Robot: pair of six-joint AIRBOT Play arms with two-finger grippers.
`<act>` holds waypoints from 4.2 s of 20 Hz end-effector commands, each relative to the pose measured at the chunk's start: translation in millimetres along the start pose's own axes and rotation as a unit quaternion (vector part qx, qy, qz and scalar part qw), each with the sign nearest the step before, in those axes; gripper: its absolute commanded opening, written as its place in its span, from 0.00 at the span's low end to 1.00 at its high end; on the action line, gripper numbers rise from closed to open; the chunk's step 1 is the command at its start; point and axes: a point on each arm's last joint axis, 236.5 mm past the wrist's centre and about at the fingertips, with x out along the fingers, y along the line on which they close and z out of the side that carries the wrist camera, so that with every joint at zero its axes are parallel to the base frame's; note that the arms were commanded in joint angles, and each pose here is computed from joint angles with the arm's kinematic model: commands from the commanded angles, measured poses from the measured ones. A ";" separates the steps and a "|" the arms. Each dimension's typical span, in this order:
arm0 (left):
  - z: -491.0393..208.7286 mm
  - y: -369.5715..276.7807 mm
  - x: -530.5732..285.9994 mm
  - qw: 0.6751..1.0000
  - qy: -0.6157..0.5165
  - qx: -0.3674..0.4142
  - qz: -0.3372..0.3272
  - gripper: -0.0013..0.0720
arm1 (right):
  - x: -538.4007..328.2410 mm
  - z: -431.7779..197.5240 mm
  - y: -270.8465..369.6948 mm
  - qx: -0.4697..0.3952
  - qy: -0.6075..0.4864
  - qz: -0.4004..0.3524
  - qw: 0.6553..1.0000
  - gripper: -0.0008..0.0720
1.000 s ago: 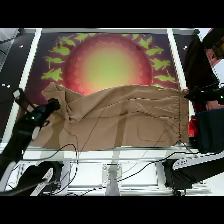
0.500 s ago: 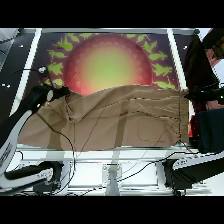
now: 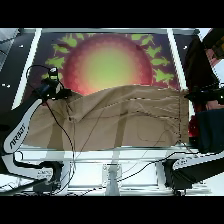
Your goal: Fold the clothes and pants, and hang the long-sleeved shirts on hangers.
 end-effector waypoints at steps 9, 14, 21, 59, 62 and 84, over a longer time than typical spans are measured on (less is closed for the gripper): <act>134.5 -7.5 -63.6 0.980 -0.192 -0.027 -0.051 0.05 | -0.6 11.4 5.9 0.011 -0.024 0.012 1.000 0.05; 206.4 45.9 -151.5 0.949 -0.297 -0.089 -0.051 0.05 | -4.0 35.1 22.6 0.036 -0.072 0.050 0.995 0.05; 145.9 118.9 -150.3 0.970 -0.216 -0.107 0.020 0.04 | -6.5 55.9 6.4 0.049 -0.118 0.018 0.992 0.05; 7.5 131.8 7.2 0.963 -0.129 -0.234 -0.022 0.05 | 9.6 89.3 -1.9 0.032 -0.181 -0.087 0.979 0.05; 2.8 130.6 13.4 0.963 -0.119 -0.242 -0.021 0.05 | 9.7 92.4 -0.8 0.029 -0.187 -0.090 0.978 0.05; -64.5 255.1 -166.7 0.979 -0.099 -0.120 0.135 0.15 | -158.6 -76.0 22.9 0.068 0.046 -0.116 0.990 0.30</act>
